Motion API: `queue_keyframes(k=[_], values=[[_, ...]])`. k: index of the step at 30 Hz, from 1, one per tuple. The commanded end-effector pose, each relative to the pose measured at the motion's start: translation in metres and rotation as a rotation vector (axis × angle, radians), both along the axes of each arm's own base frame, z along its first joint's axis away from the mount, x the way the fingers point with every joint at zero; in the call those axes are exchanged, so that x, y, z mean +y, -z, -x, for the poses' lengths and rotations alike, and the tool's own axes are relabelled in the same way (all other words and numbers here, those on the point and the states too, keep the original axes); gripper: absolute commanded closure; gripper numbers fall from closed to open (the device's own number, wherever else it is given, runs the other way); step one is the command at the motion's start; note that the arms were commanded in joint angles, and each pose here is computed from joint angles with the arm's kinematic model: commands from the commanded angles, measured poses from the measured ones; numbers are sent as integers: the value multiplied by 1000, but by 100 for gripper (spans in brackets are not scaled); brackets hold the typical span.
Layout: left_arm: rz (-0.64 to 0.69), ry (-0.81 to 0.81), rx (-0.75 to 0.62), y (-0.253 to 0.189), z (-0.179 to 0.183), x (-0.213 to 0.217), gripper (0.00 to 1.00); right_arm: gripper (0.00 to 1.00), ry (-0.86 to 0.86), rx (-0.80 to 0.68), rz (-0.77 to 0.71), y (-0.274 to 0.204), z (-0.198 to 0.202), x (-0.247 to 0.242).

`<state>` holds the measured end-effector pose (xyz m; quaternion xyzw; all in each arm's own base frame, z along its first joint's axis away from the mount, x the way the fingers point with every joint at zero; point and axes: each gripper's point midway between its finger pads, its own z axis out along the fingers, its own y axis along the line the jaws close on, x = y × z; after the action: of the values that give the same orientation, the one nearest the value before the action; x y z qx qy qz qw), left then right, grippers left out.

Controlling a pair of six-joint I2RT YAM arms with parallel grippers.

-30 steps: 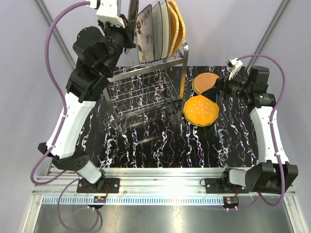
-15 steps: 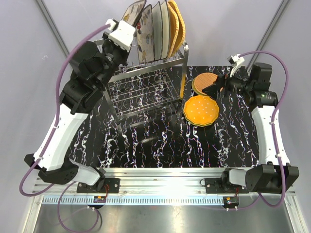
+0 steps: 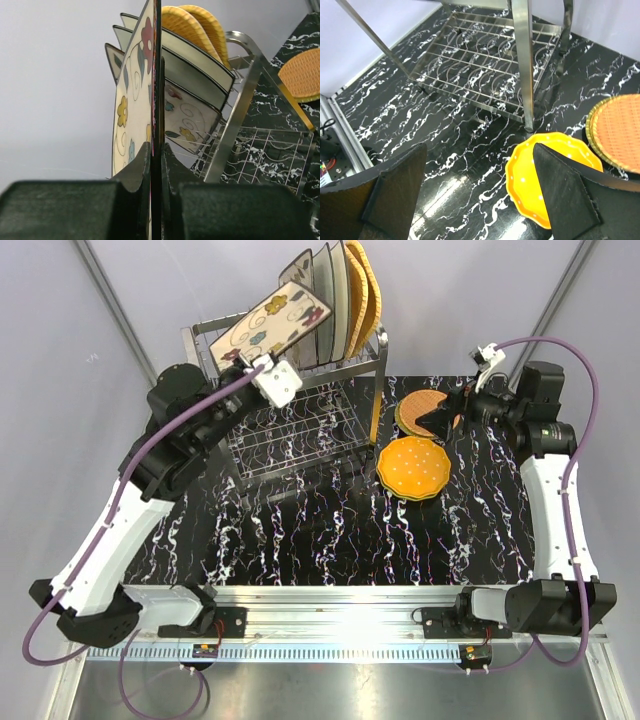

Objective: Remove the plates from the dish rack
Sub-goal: Pass the plate from the left arm to the right

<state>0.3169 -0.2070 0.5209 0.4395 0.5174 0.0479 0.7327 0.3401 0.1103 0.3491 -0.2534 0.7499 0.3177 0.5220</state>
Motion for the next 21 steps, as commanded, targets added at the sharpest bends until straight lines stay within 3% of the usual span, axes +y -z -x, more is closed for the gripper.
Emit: queue_keyframes(k=[1,8,15,21], values=[[143,33,-513,-133,69,38,100,5,-57,-49,-28,-30,6,10],[82,92,-586,-117,93,39,100,5,-132,-27,-129,-60,17,24],[26,149,-639,-90,116,39,100,6,-245,124,-339,-91,32,49],[-1,172,-690,-75,133,43,100,6,-348,246,-419,-101,48,78]])
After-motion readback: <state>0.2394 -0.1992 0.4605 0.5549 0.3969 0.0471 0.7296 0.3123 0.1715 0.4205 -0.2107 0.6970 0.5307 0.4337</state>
